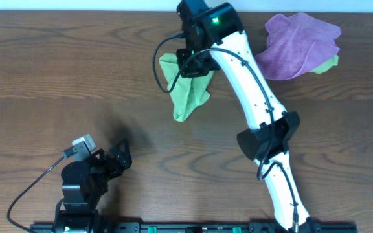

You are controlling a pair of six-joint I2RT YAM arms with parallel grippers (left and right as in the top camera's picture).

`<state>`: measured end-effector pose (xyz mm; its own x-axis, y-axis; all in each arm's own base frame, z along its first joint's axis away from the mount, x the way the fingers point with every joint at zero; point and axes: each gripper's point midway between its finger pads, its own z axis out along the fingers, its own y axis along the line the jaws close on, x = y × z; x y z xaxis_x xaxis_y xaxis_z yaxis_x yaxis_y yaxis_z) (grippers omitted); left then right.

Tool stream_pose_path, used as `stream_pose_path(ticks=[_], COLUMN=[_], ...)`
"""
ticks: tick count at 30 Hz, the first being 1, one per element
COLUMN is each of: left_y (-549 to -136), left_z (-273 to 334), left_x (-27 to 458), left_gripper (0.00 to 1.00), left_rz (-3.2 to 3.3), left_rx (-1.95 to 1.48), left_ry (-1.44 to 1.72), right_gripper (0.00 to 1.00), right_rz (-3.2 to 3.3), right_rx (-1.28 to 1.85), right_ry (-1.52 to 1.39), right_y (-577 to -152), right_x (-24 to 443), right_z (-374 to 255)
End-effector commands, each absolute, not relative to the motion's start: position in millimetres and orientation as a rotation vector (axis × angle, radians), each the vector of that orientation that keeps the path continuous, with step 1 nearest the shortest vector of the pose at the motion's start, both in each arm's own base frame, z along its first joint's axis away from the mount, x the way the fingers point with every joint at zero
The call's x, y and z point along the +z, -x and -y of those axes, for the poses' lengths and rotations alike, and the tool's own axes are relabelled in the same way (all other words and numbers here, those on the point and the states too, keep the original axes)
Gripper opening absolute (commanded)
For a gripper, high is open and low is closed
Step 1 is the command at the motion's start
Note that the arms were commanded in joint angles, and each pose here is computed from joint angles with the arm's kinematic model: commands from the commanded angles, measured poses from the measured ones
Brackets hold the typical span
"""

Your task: Fold the cloth

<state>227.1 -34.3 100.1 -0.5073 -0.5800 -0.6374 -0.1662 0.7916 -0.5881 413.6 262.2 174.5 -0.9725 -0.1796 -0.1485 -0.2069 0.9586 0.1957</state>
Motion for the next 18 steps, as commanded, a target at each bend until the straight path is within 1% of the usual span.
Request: stream_pose_path(ticks=[1, 6, 13, 16, 18], left_y=[-230, -230, -230, -230, -230], left_z=[33, 33, 33, 33, 33], left_x=[114, 114, 114, 114, 114], left_gripper=[0.95, 0.95, 0.95, 0.95, 0.95], left_rz=[-2.035, -2.034, -2.034, -2.034, -2.034], left_rx=[-0.599, -0.601, -0.602, -0.602, -0.602], left_ry=[0.59, 0.592, 0.593, 0.593, 0.593], right_gripper=[0.01, 0.01, 0.01, 0.01, 0.01], right_rz=[-2.869, -2.737, -2.568, -2.53, -2.526], right_rx=[0.188, 0.024, -0.086, -0.11, -0.121], right_ry=[0.158, 0.074, -0.093, -0.152, -0.182], right_y=[-423, -431, -432, -432, -435], right_x=[211, 249, 310, 324, 325], right_z=[-237, -201, -141, -119, -108])
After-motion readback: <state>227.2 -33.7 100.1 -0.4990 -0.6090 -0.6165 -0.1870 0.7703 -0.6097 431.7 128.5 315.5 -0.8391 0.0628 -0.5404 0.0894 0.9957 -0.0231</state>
